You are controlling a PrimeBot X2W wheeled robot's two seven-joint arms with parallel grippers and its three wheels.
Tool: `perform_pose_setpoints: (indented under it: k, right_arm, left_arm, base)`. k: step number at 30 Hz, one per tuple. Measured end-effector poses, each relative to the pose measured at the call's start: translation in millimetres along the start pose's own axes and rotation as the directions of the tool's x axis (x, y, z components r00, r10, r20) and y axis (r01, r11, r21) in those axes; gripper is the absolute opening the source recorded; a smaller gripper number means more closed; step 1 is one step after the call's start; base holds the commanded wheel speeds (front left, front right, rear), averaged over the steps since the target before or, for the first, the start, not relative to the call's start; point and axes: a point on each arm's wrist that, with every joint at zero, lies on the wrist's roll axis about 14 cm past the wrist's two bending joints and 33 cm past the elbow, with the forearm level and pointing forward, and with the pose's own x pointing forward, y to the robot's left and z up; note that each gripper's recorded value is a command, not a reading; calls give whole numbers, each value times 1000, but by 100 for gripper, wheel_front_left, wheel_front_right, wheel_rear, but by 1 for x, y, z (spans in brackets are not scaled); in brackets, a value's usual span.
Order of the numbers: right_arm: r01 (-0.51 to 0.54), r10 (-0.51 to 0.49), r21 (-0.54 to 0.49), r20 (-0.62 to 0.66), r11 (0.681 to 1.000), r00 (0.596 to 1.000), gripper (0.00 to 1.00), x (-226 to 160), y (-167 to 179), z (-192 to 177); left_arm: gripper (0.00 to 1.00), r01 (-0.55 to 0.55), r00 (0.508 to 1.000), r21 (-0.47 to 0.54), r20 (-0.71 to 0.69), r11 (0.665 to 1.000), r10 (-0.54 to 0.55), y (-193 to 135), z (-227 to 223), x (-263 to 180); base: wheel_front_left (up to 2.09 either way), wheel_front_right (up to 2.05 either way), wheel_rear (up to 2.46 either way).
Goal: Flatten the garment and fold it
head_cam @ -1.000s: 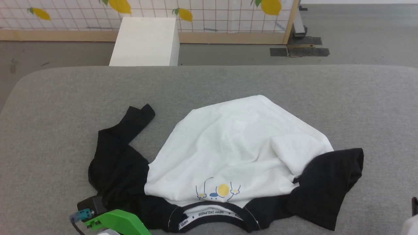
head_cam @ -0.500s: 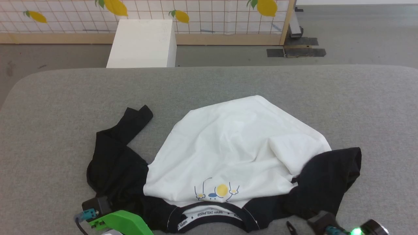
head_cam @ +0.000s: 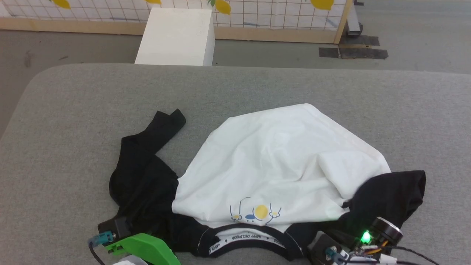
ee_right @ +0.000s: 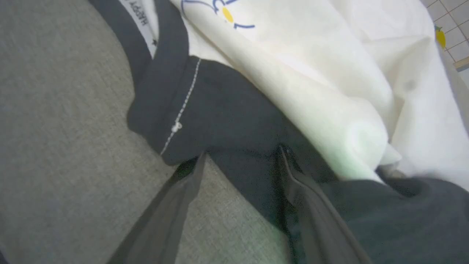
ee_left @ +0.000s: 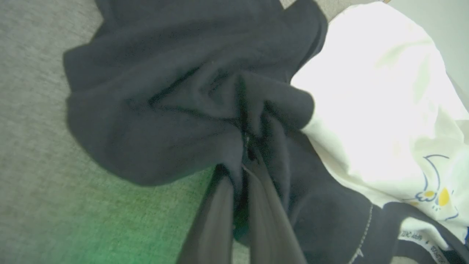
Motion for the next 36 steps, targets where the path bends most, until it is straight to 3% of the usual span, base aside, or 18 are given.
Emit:
perform_pose_setpoints:
  k: [3, 6, 7, 11, 15, 18, 22, 25, 30, 36]
  right_arm:
    - [-17, 17, 3, -15, 1000, 1000, 100, 8, -3, 3]
    - [-15, 16, 32, -21, 999, 1000, 3, 15, -8, 6]
    - [-10, 11, 46, -21, 999, 1000, 0, 16, -9, 7]
    - [43, -44, 130, 6, 991, 999, 0, 17, -26, 14]
    - [151, -177, 248, 88, 957, 980, 0, 1, -60, 33]
    - [220, -285, 310, 184, 925, 941, 0, -23, -83, 59]
    - [277, -380, 336, 297, 900, 876, 0, -59, -107, 94]
    - [312, -422, 333, 345, 890, 838, 0, -85, -119, 113]
    - [368, -460, 284, 411, 885, 787, 0, -124, -140, 143]
    - [473, -518, 219, 463, 853, 719, 0, -166, -182, 175]
  left_arm:
    - [0, -1, 1000, -10, -2, 1000, 1, 1, -1, 1]
    - [0, -6, 1000, -17, 1, 1000, 6, 2, -1, 2]
    - [0, -7, 1000, -20, 2, 1000, 7, 2, -1, 2]
    - [0, 3, 1000, -24, 19, 1000, -2, 1, 3, 1]
    - [0, 43, 995, -47, 92, 998, -39, -8, 21, -1]
    - [0, 132, 974, -62, 192, 989, -118, -29, 51, -7]
    - [0, 282, 912, -52, 325, 958, -250, -68, 98, -23]
    - [0, 393, 837, -2, 414, 919, -357, -102, 138, -41]
    - [0, 555, 694, 111, 485, 824, -533, -159, 195, -76]
    - [0, 657, 559, 212, 507, 723, -656, -212, 243, -109]
  base:
    - [0, 0, 0]
    - [0, 0, 0]
    - [0, 0, 0]
    - [0, 0, 0]
    - [0, 0, 0]
    - [0, 0, 0]
    - [0, 0, 0]
    - [0, 0, 0]
    - [0, 0, 0]
    - [0, 0, 0]
